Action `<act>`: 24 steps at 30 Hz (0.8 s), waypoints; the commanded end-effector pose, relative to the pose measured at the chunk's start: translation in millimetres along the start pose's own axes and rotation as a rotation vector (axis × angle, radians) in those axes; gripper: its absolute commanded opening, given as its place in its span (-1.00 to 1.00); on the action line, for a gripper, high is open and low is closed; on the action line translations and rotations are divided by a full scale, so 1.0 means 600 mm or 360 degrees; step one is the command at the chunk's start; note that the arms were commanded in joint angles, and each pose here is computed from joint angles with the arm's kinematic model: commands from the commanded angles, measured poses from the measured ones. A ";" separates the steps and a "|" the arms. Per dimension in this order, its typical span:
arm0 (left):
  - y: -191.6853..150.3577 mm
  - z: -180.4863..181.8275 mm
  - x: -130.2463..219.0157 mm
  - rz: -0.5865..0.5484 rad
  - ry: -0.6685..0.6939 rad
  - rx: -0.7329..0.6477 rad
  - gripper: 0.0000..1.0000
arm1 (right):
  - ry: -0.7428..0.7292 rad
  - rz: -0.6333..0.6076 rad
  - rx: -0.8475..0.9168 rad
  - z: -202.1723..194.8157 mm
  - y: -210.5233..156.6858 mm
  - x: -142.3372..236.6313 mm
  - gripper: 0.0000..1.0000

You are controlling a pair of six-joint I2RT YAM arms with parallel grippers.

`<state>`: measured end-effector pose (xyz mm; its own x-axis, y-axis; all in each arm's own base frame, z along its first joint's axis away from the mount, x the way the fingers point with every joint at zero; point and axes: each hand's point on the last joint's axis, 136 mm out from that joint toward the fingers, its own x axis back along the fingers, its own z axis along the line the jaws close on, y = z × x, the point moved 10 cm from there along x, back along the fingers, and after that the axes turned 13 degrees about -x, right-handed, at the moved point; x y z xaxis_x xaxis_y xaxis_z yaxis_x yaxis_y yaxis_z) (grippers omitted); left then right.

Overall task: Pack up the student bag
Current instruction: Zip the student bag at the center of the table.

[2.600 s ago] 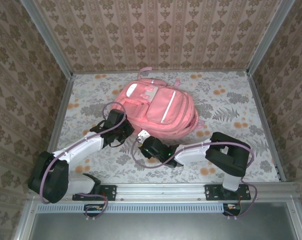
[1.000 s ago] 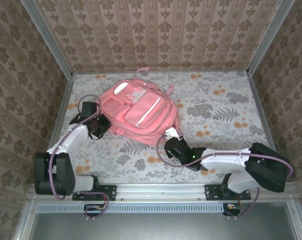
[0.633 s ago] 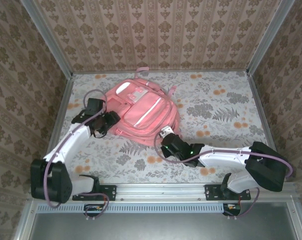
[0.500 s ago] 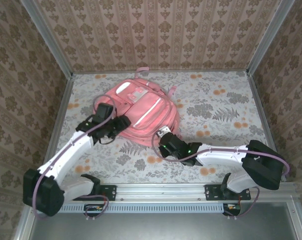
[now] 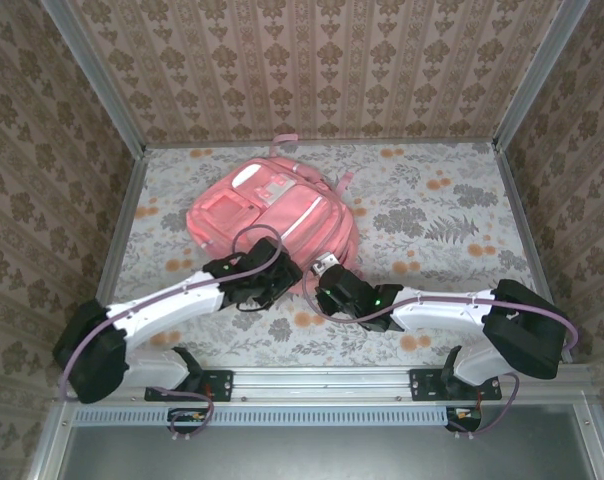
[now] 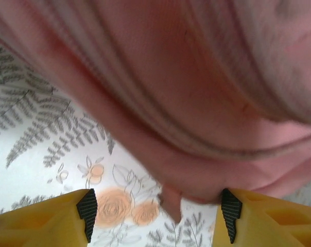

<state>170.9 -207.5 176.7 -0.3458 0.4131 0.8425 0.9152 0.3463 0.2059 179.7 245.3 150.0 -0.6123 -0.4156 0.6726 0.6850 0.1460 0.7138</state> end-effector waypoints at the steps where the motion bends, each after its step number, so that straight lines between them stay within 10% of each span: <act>1: 0.022 -0.029 -0.007 -0.0141 -0.0018 0.0049 0.21 | 0.0086 -0.0030 -0.0046 0.009 0.007 0.012 -1.00; 6: 0.027 -0.018 0.004 -0.0179 0.0184 -0.0021 -1.00 | 0.0039 -0.0070 -0.0028 0.000 0.011 0.025 -1.00; 24: 0.058 0.188 0.155 -0.0418 0.0501 0.0167 -1.00 | -0.0160 -0.0033 0.0028 -0.089 0.043 -0.003 -1.00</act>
<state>156.3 -97.3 212.6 -0.5114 0.2252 0.8293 0.7787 0.5296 0.3364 206.4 207.1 158.7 -0.6435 -0.3952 0.6555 0.6680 0.1283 0.7331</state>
